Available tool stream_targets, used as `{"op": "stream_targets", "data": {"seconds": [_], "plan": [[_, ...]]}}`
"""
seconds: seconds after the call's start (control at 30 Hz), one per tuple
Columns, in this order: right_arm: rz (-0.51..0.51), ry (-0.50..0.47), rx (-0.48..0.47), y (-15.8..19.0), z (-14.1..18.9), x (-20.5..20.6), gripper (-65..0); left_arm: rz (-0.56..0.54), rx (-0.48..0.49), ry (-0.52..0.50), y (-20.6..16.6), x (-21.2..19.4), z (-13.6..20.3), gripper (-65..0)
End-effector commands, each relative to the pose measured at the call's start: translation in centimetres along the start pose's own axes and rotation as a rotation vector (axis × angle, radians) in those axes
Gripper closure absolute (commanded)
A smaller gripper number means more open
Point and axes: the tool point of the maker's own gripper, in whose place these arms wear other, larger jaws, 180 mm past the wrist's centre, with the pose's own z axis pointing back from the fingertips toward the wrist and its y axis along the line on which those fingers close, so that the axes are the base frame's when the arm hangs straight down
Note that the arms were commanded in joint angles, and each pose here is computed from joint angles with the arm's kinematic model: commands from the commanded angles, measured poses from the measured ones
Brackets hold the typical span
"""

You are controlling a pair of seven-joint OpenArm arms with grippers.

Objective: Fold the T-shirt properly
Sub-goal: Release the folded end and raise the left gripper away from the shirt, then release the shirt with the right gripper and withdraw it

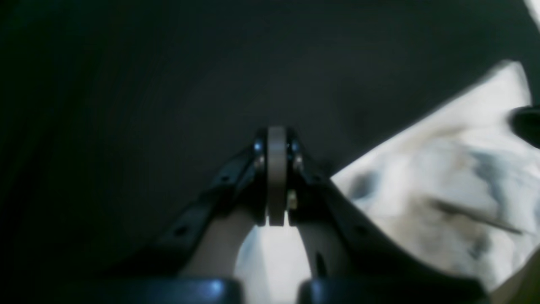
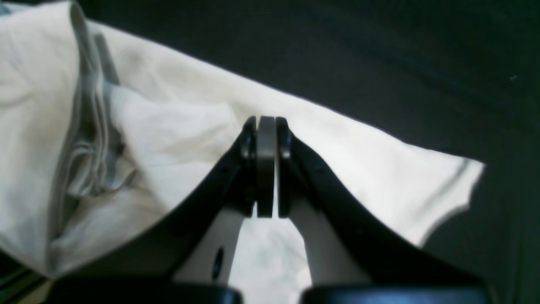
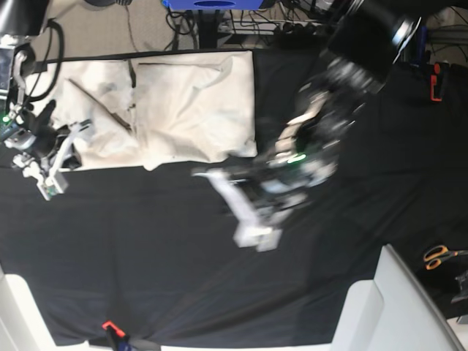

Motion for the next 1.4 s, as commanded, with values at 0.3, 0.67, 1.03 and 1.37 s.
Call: {"op": "stream_targets", "data": {"seconds": [0.3, 0.67, 1.03, 1.37], "plan": [[-0.079, -0.051, 0.077, 4.8, -1.5, 2.9, -2.0, 0.206, 0.485, 0.074, 18.5, -9.8, 13.4, 0.0], [-0.086, 0.005, 0.163, 8.6, -2.5, 0.8, -45.5, 0.294, 0.627, 0.134, 21.7, -14.3, 18.1, 0.0], [-0.075, 0.075, 0.258, 12.0, -4.1, -1.2, -24.6, 0.318, 0.634, 0.155, 22.0, -15.3, 17.8, 0.0], [-0.082, 0.102, 0.264, 12.4, -3.9, -2.4, -0.6, 0.332, 0.642, 0.185, 22.3, -16.5, 17.8, 0.0]]}}
